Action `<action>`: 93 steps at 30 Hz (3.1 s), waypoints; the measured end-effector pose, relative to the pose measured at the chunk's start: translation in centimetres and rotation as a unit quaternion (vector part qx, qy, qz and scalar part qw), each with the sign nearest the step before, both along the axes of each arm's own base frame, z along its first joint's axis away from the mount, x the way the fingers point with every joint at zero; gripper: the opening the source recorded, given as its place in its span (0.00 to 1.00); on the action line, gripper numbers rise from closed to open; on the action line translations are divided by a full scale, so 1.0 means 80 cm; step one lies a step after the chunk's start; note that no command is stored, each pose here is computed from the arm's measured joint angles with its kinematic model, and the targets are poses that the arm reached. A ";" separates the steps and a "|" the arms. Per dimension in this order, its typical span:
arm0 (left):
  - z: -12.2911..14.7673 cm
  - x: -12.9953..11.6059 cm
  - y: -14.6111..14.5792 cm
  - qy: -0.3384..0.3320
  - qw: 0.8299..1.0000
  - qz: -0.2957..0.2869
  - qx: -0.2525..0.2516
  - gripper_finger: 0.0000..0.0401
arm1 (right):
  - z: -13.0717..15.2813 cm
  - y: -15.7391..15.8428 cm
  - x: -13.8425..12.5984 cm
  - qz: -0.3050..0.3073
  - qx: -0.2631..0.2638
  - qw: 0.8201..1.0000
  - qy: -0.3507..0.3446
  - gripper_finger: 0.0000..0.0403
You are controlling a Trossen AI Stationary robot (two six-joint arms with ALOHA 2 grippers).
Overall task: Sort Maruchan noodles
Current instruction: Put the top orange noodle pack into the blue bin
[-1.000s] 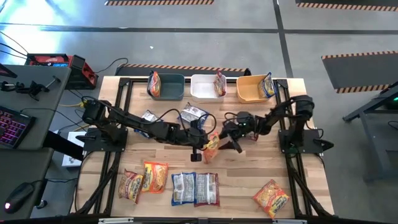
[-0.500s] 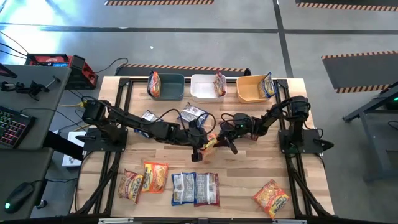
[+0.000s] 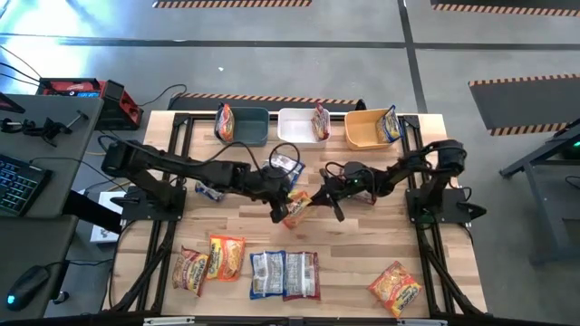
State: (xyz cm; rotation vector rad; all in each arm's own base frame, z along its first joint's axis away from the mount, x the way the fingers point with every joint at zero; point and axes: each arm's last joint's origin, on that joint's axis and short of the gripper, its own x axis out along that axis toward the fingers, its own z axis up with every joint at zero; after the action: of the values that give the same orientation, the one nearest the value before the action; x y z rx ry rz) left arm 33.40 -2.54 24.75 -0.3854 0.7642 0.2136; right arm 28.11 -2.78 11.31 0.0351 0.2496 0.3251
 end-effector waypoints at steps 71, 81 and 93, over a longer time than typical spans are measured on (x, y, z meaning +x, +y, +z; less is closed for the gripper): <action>0.026 -0.064 0.114 0.172 0.980 0.086 -0.042 0.26 | 0.028 0.015 0.014 -0.169 -0.098 0.980 0.026 0.03; 0.069 -0.119 0.257 0.246 0.936 0.245 -0.063 0.26 | 0.027 0.014 0.013 -0.169 -0.092 0.981 0.032 0.00; 0.027 -0.107 0.370 0.344 0.892 0.286 -0.070 0.26 | 0.025 0.014 0.013 -0.167 -0.093 0.981 0.041 0.00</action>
State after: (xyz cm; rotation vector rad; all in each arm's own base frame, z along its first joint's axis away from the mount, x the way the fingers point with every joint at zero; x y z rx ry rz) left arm 24.87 27.02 26.91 -0.6850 1.3587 0.8880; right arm 29.12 -1.67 13.30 -0.0932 0.3503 -0.0346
